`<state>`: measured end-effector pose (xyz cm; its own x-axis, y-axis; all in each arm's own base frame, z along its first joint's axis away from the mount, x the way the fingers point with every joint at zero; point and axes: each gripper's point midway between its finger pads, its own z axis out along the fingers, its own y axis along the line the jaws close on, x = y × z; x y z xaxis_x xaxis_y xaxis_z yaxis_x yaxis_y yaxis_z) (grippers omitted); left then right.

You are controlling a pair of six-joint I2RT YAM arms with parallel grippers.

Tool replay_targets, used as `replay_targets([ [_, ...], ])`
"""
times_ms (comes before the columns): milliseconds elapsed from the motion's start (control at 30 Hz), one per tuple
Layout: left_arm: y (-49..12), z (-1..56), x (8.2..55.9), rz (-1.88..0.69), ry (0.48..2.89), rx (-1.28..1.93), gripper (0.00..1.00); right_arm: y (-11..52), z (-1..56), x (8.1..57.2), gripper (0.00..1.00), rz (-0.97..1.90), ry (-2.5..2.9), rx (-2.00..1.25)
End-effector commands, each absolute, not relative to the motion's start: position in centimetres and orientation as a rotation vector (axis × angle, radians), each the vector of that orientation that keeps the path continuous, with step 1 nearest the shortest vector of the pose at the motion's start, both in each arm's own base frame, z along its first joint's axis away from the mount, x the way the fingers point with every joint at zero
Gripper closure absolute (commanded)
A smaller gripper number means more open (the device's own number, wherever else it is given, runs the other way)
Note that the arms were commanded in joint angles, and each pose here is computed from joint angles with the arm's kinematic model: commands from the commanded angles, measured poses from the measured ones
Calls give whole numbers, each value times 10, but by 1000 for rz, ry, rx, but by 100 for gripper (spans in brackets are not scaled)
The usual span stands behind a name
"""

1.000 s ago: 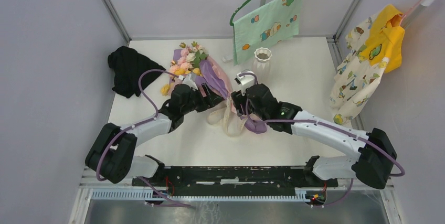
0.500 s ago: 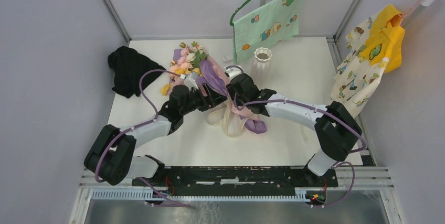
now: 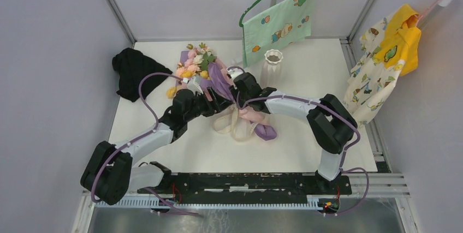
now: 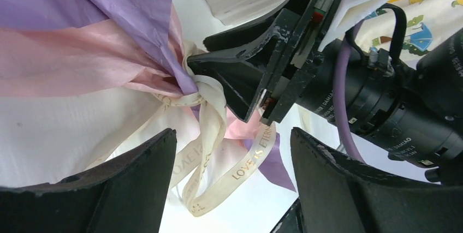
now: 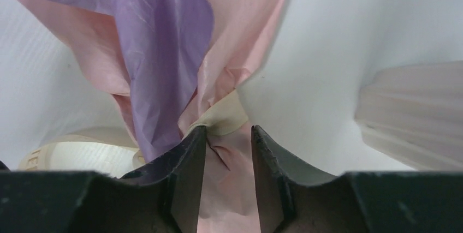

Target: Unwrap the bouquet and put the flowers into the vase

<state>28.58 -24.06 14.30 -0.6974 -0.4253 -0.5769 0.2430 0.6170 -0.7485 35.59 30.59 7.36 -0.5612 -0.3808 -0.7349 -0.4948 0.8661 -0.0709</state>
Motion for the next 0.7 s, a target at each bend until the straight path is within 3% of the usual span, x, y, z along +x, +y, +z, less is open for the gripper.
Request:
replay_targets([
  [0, -235, 153, 289, -1045, 2031, -96, 18, 344, 92, 363, 65, 374, 2147, -662],
  [100, -231, 152, 289, -1020, 2038, -102, 18, 355, 88, 352, 81, 471, 2151, -686],
  [167, -229, 153, 289, -1002, 2044, -104, 18, 356, 89, 345, 100, 514, 2164, -672],
  [667, -222, 136, 286, -952, 2079, -123, 19, 332, 147, 301, 100, 602, 2051, -604],
])
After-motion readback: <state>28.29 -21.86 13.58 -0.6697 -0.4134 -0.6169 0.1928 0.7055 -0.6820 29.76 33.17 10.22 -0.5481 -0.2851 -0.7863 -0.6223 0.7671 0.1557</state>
